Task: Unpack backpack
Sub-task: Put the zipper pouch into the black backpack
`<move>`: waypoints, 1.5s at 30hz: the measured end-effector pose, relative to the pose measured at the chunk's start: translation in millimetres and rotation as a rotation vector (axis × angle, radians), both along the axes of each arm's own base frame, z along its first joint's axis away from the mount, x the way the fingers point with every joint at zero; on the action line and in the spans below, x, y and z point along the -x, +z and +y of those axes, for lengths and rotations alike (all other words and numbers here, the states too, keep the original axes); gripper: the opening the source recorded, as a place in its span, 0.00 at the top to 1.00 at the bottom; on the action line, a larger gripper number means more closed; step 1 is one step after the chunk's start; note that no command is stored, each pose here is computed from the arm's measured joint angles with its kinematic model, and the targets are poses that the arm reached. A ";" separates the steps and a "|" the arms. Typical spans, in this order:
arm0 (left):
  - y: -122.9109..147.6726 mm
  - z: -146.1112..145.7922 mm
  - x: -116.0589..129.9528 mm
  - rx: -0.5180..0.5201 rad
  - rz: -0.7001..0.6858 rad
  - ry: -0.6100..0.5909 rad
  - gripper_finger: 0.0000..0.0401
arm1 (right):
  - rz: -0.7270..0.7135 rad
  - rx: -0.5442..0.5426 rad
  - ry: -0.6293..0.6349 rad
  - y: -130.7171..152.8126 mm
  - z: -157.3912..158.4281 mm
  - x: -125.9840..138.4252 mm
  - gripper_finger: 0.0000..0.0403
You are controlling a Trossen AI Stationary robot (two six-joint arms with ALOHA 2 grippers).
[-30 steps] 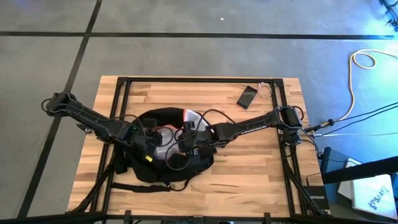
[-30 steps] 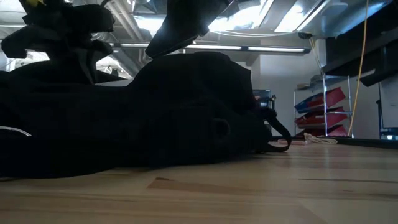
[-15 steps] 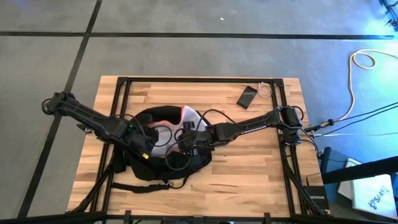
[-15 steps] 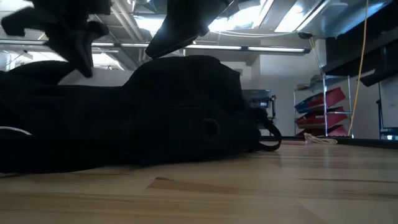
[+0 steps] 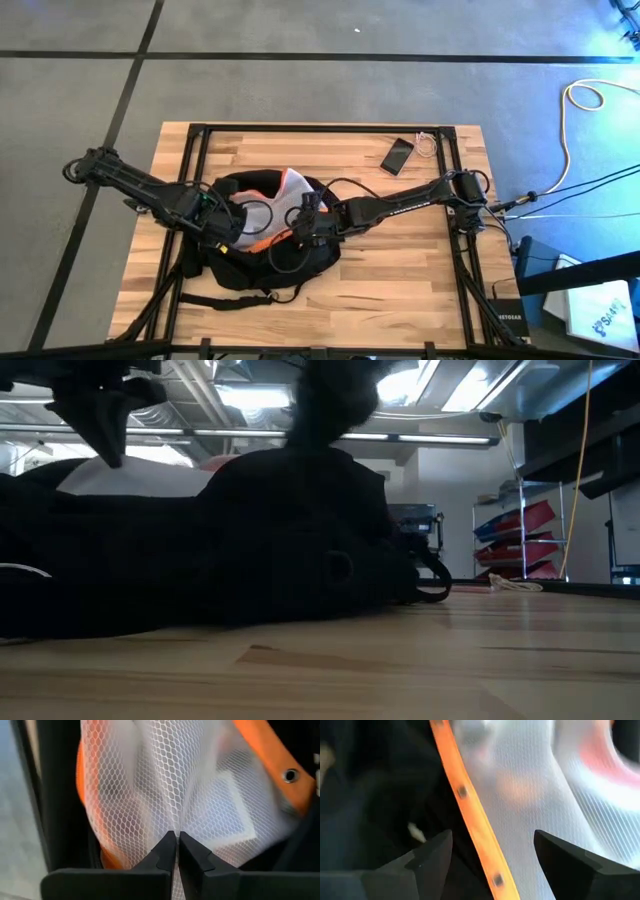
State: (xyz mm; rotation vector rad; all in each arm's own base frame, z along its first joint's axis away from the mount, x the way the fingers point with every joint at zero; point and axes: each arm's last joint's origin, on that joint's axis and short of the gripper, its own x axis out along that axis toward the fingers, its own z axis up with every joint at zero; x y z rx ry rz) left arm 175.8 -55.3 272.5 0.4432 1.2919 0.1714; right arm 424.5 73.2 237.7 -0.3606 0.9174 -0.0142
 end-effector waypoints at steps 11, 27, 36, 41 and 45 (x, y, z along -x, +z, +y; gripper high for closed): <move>-1.4 -16.0 5.6 0.145 0.067 -0.115 1.00 | 0.129 -0.295 0.095 -4.9 8.0 8.2 0.34; 3.5 -28.6 -14.4 0.287 -0.127 -0.209 0.79 | 0.220 -0.284 0.027 -8.9 8.2 17.1 0.34; -7.2 -35.1 -33.4 0.265 -0.359 -0.274 0.56 | 0.055 0.032 -0.191 22.9 -13.4 25.4 0.34; -42.4 -31.6 -46.3 0.219 -0.543 -0.243 0.54 | 0.064 0.233 -0.343 28.6 -35.8 32.5 0.34; -70.0 -21.5 -53.8 0.192 -0.676 -0.157 0.54 | 0.113 0.166 -0.381 20.6 -53.1 30.7 0.34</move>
